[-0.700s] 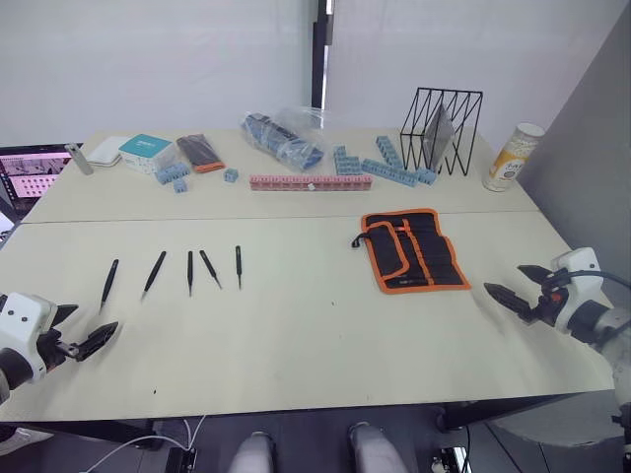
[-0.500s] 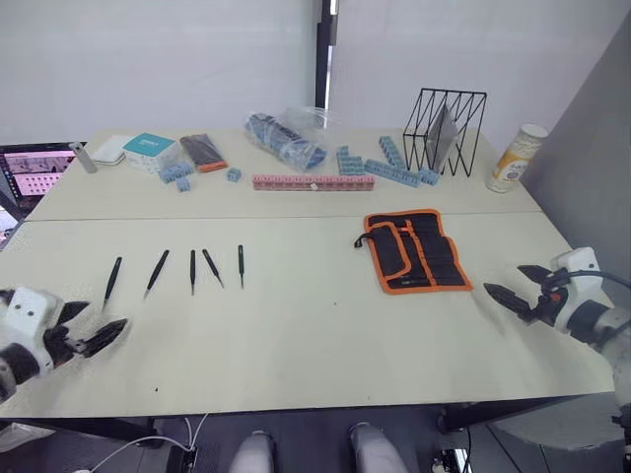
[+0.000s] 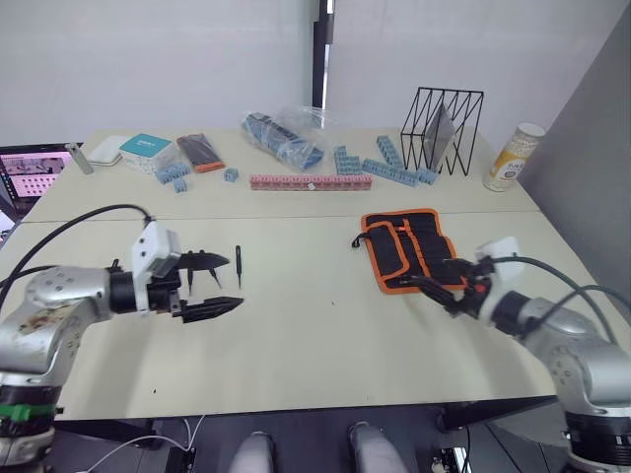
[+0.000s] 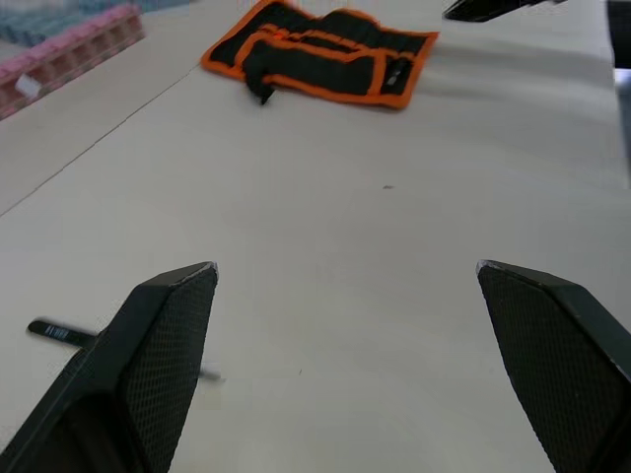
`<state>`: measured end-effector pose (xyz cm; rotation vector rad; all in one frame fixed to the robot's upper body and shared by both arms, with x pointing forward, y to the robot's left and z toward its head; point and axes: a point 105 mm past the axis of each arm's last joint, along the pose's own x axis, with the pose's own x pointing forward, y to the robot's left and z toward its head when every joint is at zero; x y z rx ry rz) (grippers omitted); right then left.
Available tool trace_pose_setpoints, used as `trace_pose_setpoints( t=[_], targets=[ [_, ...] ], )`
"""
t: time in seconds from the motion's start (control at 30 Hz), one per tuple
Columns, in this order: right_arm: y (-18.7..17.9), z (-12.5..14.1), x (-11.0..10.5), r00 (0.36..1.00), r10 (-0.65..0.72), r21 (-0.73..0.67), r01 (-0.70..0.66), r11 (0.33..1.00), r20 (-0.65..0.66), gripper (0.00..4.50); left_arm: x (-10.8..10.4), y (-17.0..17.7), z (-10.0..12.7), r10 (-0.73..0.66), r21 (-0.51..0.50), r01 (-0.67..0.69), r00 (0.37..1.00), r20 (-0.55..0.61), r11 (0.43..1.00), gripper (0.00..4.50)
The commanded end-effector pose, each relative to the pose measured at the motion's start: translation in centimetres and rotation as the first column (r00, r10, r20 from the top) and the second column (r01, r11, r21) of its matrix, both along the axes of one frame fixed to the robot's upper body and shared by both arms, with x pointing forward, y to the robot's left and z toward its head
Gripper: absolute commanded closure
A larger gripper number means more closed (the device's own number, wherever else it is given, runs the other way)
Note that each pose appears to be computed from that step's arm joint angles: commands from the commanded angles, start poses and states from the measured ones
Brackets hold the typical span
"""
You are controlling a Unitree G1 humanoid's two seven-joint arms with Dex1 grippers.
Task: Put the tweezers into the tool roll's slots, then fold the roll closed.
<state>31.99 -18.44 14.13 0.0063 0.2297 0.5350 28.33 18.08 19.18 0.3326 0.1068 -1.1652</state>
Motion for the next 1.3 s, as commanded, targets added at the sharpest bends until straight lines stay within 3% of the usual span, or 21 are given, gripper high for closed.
trace_pose_setpoints(
  t=[0.03,0.43,0.63,0.67,1.03,1.13,1.3],
  targets=[
    [0.5,1.0,0.7,0.998,-0.051,0.06,0.053,0.997,-0.032,0.07,-0.3,-1.3,1.0,-0.056,-0.011,0.056,0.998,0.028,0.998,0.0],
    [0.2,-0.2,4.1,0.973,-0.221,0.097,0.226,0.969,-0.063,0.07,-0.6,-1.4,0.6,-0.051,-0.011,0.052,0.998,0.037,0.999,0.0],
    [2.0,-1.2,4.9,0.979,-0.187,0.124,0.196,0.973,-0.08,0.07,-0.4,-1.1,0.3,-0.02,0.004,0.02,0.998,0.051,1.0,0.0],
    [2.0,-1.4,5.0,0.978,-0.193,0.123,0.202,0.972,-0.085,0.59,-0.4,-1.1,0.3,-0.018,0.006,0.018,0.998,0.053,1.0,0.0],
    [2.5,-0.4,5.7,0.979,-0.195,0.191,0.202,0.961,-0.054,4.32,-0.5,-0.9,-0.9,-0.009,0.025,0.009,1.0,0.024,1.0,0.0],
    [3.4,0.5,6.7,0.985,-0.17,0.192,0.169,0.967,-0.012,4.47,-0.4,-0.6,-1.2,0.007,0.024,-0.007,1.0,0.006,1.0,0.0],
    [9.0,1.8,10.1,0.998,-0.055,0.157,0.052,0.986,0.018,4.47,0.5,1.2,-2.7,0.056,0.059,-0.055,0.998,-0.007,0.997,0.0]
  ],
)
